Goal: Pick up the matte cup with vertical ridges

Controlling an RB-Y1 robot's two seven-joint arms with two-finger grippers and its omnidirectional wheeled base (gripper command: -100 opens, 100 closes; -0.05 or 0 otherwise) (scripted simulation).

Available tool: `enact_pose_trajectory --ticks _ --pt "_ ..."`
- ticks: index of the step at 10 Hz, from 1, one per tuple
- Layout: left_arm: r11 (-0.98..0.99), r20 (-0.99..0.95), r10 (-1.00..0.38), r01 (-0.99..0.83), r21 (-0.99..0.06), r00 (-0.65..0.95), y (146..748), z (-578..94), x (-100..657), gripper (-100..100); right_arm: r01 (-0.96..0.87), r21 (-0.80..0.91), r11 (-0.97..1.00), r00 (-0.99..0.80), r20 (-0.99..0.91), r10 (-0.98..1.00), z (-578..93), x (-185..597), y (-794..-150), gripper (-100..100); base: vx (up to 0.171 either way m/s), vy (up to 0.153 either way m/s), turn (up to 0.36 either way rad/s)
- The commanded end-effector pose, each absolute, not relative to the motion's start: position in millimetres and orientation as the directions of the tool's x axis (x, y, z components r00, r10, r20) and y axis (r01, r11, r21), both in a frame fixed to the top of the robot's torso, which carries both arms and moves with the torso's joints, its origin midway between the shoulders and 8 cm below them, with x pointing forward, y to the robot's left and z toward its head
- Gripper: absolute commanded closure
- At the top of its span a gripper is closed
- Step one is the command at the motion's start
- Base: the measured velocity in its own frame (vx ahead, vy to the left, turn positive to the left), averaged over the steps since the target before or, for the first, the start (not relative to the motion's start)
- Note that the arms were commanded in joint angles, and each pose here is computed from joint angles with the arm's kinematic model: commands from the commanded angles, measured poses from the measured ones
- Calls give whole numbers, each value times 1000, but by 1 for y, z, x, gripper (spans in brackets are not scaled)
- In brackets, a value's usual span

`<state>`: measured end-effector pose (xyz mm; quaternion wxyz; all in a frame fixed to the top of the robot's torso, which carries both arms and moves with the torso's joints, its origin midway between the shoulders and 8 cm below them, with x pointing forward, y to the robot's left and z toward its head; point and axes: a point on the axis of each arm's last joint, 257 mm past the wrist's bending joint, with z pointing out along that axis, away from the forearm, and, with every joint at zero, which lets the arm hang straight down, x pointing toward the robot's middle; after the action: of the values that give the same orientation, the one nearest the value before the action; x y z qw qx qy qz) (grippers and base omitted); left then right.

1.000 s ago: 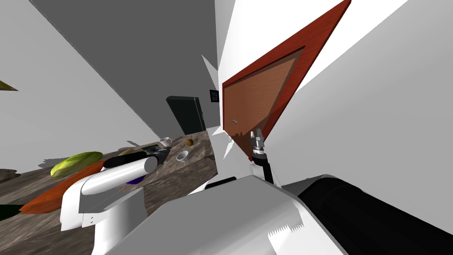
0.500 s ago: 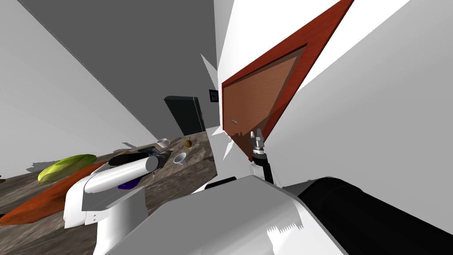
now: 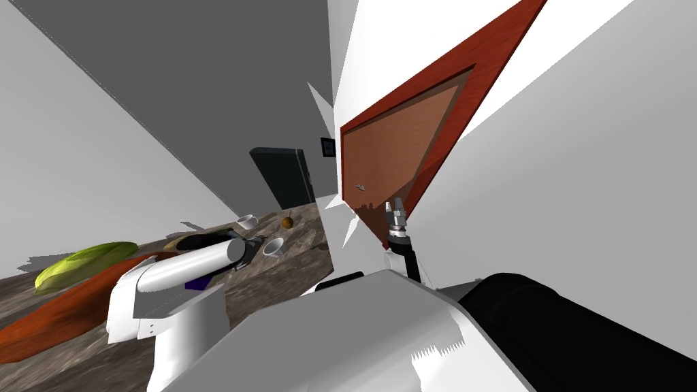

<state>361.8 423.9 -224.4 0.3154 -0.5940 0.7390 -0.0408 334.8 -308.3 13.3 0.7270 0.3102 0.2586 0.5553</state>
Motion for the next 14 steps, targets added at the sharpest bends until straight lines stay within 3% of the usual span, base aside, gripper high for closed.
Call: enact_pose_trajectory --ticks 1,5,6,7,8,14 --pt "287 -397 -910 -876 -387 -123 420 -236 351 -100 -647 738 191 250 -31 968 13 335 -308 0 49 -8 -23" --pt "272 -333 -927 -921 -278 -173 409 -262 324 -100 -647 738 191 250 -31 968 13 335 -308 0 50 -7 -21" --pt "274 -344 -924 -915 -295 -165 411 -257 329 -100 -647 738 191 250 -31 968 13 335 -308 0 19 0 -2" --pt "273 -341 -925 -917 -290 -168 411 -258 328 0 -647 738 191 250 -31 968 13 335 -308 0 0 0 0" --pt "286 -341 -923 -913 -292 -181 411 -259 327 -100 -647 738 191 250 -31 968 13 335 -308 0 32 -7 98" --pt "341 -337 -911 -892 -298 -236 412 -269 322 -100 -647 738 191 250 -31 968 13 335 -308 0 47 -38 125"
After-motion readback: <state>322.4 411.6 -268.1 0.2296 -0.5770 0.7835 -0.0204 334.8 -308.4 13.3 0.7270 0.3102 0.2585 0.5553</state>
